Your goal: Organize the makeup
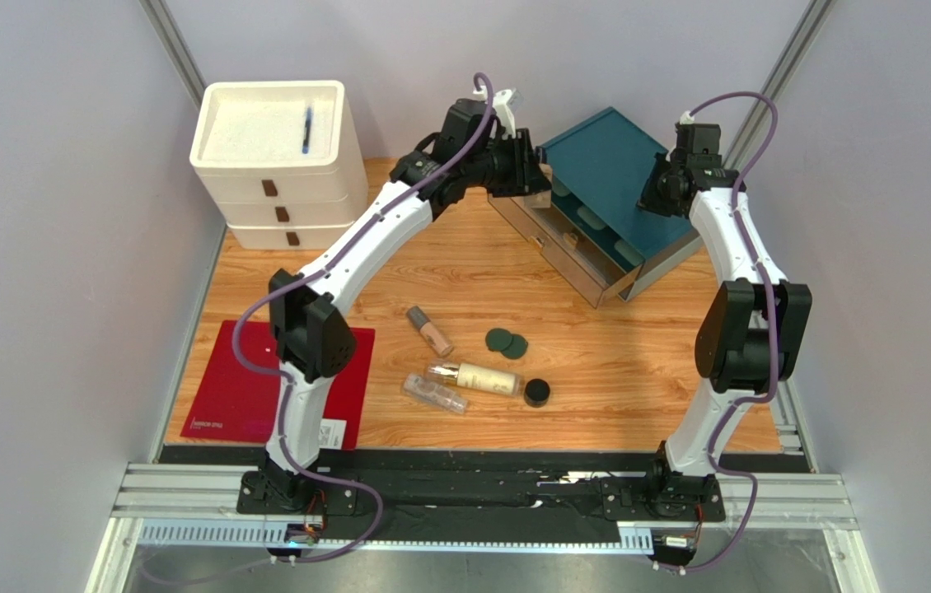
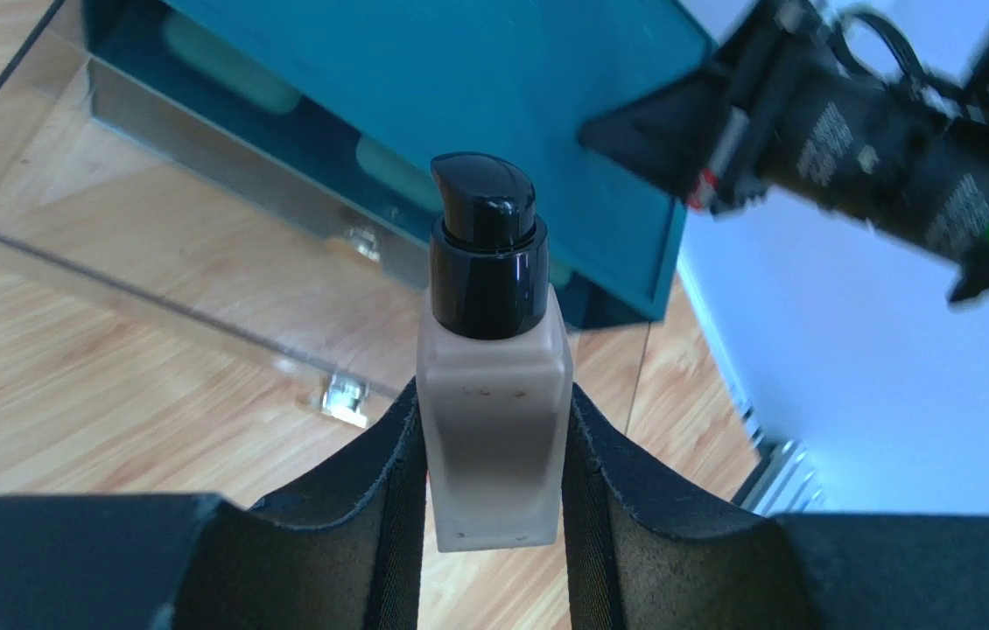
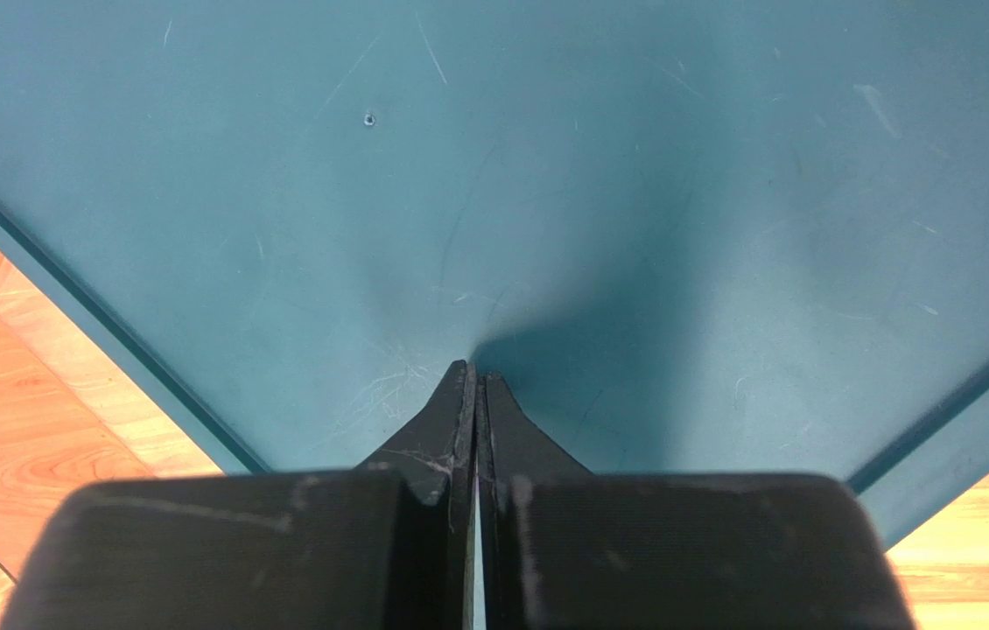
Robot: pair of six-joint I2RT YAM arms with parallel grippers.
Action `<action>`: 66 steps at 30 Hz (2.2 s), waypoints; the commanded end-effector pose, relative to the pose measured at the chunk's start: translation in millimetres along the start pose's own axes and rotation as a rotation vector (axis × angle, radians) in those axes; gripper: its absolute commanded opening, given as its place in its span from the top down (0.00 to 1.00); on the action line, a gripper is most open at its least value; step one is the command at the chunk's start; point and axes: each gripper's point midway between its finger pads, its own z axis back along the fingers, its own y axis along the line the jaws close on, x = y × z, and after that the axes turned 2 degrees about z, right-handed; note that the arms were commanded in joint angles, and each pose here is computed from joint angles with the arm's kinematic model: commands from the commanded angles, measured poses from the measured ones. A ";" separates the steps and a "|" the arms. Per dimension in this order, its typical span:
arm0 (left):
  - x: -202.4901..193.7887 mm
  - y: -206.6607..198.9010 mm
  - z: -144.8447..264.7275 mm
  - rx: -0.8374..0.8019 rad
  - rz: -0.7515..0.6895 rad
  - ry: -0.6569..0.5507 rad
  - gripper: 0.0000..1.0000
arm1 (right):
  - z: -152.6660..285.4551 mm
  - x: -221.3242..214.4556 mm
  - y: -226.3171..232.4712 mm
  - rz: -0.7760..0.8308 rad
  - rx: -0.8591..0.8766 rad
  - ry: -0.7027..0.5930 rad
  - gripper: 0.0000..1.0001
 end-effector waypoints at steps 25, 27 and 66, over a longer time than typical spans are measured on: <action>25.2 27.3 -77.8 -0.085 0.292 -0.070 0.43 | -25.7 -119.1 -31.2 -0.013 -0.097 0.405 1.00; 27.7 28.4 -75.1 -0.080 0.288 -0.075 0.43 | -25.5 -119.6 -30.7 -0.016 -0.094 0.406 1.00; -247.8 195.4 104.8 0.625 0.647 0.563 0.36 | -24.1 -136.5 -22.5 -0.051 -0.039 0.437 1.00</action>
